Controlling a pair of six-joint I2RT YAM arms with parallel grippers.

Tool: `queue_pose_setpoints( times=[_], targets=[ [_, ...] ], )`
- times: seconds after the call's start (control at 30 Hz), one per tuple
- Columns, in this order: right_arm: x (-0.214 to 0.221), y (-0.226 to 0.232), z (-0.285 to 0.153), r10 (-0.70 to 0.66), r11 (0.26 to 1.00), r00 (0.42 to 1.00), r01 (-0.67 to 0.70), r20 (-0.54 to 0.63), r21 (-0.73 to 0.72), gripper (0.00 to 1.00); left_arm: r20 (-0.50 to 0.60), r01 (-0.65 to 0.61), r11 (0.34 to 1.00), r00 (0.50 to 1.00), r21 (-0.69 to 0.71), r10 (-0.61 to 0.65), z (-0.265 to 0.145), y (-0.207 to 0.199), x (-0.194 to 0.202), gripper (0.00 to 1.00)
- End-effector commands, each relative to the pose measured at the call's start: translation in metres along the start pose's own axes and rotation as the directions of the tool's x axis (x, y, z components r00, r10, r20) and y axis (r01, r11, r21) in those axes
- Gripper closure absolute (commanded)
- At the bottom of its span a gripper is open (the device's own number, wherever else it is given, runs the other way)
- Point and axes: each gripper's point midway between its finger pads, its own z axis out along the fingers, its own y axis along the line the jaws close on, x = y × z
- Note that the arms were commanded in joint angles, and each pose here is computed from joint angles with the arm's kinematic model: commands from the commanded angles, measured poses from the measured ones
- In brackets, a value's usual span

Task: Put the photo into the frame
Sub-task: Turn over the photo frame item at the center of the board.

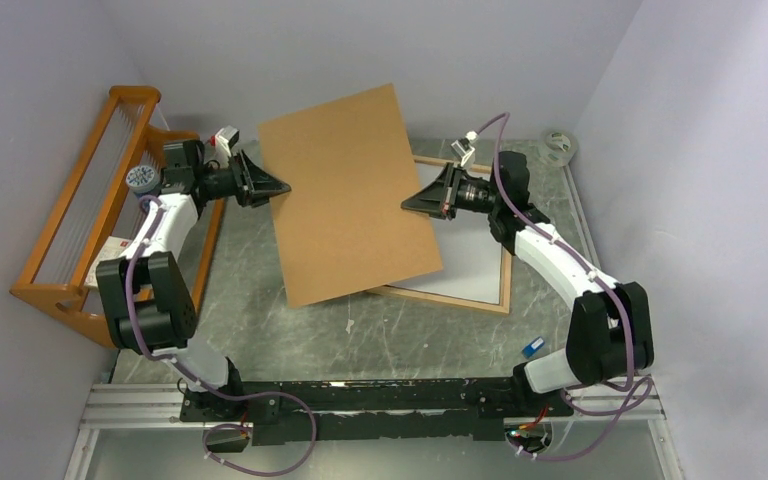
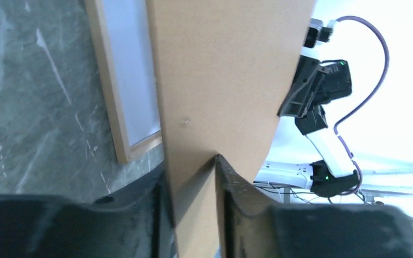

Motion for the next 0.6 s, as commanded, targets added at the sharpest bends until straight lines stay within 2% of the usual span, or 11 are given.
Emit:
queue_pose_setpoints(
  times=[0.0, 0.07, 0.13, 0.17, 0.2, 0.3, 0.37, 0.43, 0.57],
  targets=[
    [-0.008, 0.021, -0.018, -0.135, 0.990, 0.991, 0.135, 0.014, -0.041, 1.00, 0.002, -0.138, 0.978, 0.990, 0.158, 0.140, -0.012, -0.046, -0.003, 0.76],
    [-0.013, 0.014, -0.017, -0.143, 0.990, 0.990, 0.143, 0.017, -0.001, 1.00, 0.010, -0.144, 0.973, 0.989, 0.179, 0.144, -0.014, -0.054, -0.002, 0.96],
    [-0.020, 0.009, -0.018, -0.146, 0.989, 0.989, 0.144, 0.035, 0.042, 1.00, 0.018, -0.157, 0.970, 0.988, 0.188, 0.156, -0.017, -0.062, -0.001, 0.97],
    [-0.022, 0.007, -0.018, -0.146, 0.988, 0.988, 0.144, 0.039, 0.052, 0.94, 0.028, -0.172, 0.967, 0.985, 0.188, 0.170, -0.019, -0.068, -0.001, 0.97],
    [-0.026, 0.007, -0.018, -0.157, 0.986, 0.986, 0.154, 0.050, 0.064, 0.82, 0.041, -0.178, 0.968, 0.984, 0.179, 0.174, -0.019, -0.071, -0.003, 0.97],
    [-0.043, -0.014, -0.026, -0.185, 0.960, 0.975, 0.154, 0.120, 0.232, 0.45, 0.086, -0.219, 0.969, 0.974, 0.116, 0.210, -0.025, -0.082, -0.008, 0.97],
    [-0.057, -0.025, -0.038, -0.240, 0.920, 0.955, 0.165, 0.176, 0.356, 0.25, 0.126, -0.232, 0.972, 0.966, 0.046, 0.225, -0.031, -0.087, -0.016, 0.97],
    [-0.069, -0.027, -0.050, -0.303, 0.876, 0.929, 0.184, 0.213, 0.446, 0.16, 0.161, -0.250, 0.968, 0.956, 0.011, 0.245, -0.041, -0.097, -0.022, 0.97],
    [-0.091, -0.019, -0.073, -0.375, 0.803, 0.885, 0.162, 0.275, 0.574, 0.10, 0.256, -0.283, 0.954, 0.919, -0.097, 0.299, -0.064, -0.111, -0.035, 0.98]
  ],
)
